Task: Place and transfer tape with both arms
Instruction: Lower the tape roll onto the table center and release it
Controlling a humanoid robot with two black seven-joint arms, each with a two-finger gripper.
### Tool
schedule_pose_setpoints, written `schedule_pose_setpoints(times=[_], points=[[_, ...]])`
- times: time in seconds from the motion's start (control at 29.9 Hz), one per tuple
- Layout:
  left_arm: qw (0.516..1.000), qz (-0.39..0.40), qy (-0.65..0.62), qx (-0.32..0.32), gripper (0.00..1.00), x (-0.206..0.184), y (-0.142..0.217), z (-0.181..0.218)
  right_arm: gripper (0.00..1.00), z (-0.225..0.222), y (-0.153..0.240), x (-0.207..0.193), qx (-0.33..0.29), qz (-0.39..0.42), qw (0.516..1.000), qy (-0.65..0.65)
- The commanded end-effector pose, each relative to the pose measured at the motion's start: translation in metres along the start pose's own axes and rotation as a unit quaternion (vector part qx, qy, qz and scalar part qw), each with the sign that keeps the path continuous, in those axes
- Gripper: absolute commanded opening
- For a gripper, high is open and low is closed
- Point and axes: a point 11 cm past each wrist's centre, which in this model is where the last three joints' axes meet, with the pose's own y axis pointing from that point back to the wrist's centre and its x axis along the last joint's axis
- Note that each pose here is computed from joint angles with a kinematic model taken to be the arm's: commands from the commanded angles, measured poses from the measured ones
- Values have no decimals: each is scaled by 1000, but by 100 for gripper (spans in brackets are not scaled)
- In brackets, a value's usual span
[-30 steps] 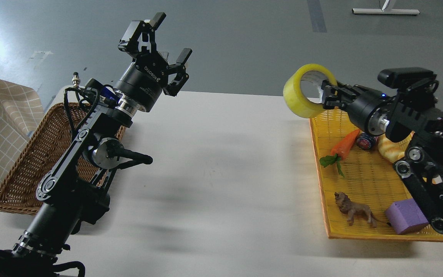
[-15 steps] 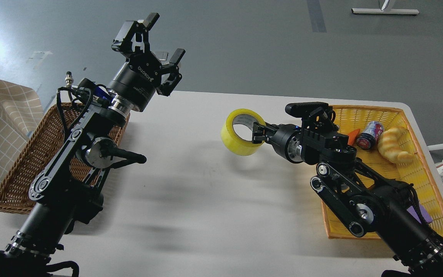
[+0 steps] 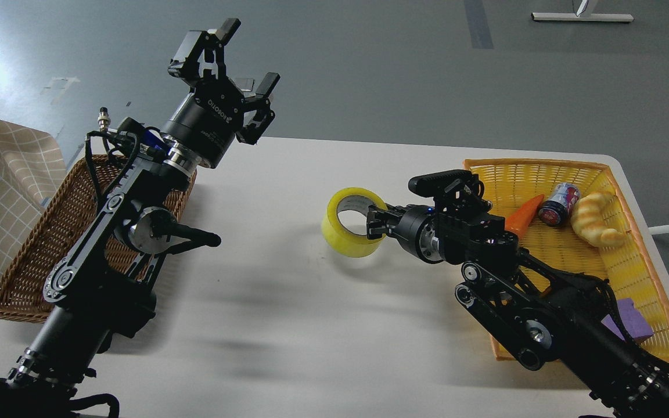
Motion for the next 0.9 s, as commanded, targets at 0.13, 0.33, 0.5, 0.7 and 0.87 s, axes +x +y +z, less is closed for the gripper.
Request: schedule_pose_setpoints(times=[0.13, 0.33, 0.5, 0.7, 0.87], points=[[1000, 0, 0, 0, 98, 0, 0, 0, 0, -1, -3, -8, -3, -12, 1000, 11], [1000, 1, 0, 0, 98, 1, 0, 1, 0, 4, -5, -11, -9, -18, 1000, 10], [1000, 1, 1, 0, 98, 1, 1, 0, 0, 4, -5, -10, -12, -17, 1000, 10], [1000, 2, 0, -1, 98, 1, 1, 0, 7, 5, -5, -8, -12, -15, 1000, 8], [1000, 2, 3, 2, 98, 1, 3, -2, 34, 4, -5, -9, -10, -16, 1000, 8]])
